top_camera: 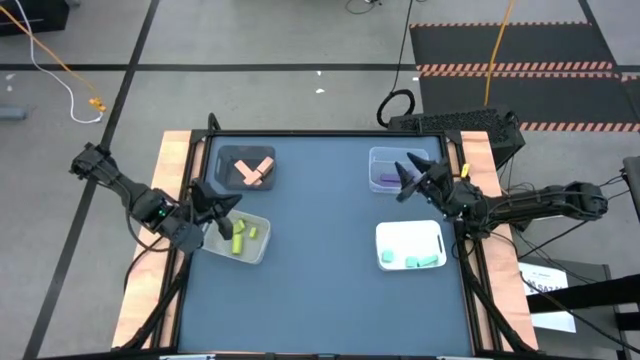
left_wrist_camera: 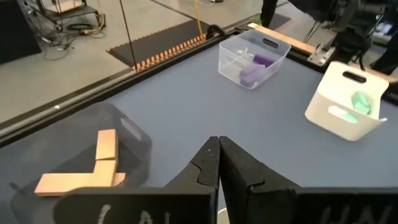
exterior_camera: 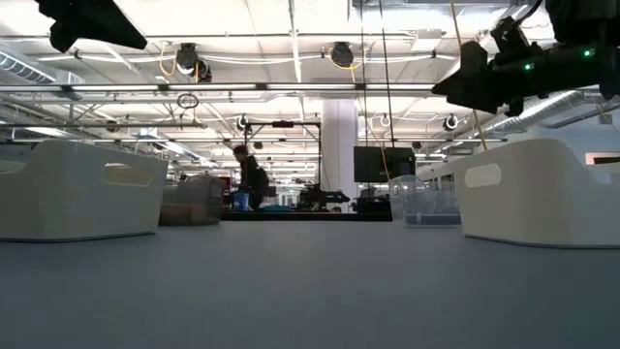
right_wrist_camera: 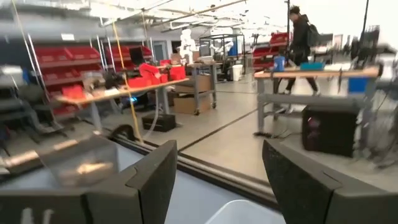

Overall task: Sort & place blocks by color
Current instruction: Return to Home Position

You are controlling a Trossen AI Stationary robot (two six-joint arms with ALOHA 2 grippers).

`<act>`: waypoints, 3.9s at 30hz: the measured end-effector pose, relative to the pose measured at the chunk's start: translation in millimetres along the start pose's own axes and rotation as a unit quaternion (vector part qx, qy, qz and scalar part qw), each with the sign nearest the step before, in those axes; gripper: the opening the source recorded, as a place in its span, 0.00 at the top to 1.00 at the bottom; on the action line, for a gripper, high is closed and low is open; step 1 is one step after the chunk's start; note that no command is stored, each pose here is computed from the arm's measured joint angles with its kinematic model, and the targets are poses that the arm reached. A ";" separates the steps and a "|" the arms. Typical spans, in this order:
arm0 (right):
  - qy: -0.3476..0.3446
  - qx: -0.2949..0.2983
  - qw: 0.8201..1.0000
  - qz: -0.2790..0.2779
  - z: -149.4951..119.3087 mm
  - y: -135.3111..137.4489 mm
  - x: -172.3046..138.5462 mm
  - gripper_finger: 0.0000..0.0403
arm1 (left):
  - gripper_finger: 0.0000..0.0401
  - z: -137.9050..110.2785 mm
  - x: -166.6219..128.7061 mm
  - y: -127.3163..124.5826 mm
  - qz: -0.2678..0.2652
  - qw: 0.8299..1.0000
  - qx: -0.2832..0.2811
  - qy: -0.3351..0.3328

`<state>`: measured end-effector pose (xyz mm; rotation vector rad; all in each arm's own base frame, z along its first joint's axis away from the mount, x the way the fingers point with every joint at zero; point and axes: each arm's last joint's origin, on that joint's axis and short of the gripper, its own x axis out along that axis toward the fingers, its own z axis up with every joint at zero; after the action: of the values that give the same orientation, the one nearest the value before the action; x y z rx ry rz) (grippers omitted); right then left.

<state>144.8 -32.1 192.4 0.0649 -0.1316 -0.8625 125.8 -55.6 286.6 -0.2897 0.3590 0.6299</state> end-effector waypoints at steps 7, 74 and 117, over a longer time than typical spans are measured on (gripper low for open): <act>0.002 0.028 1.000 -0.008 -4.3 -4.0 0.2 0.43 | 0.98 -1.4 -5.9 19.6 0.028 1.000 0.009 0.006; 0.080 0.098 0.992 0.024 -34.2 -10.2 -6.8 0.43 | 0.98 -25.6 -13.5 60.6 -0.102 0.993 0.034 -0.058; 0.080 0.095 0.992 0.024 -34.2 -10.2 -6.9 0.43 | 0.98 -109.0 40.1 42.5 -0.207 0.966 -0.060 -0.145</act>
<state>137.6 -33.4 156.9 0.3075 -0.0639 -0.7917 103.8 -42.2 165.6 -0.3709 -0.0267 0.2740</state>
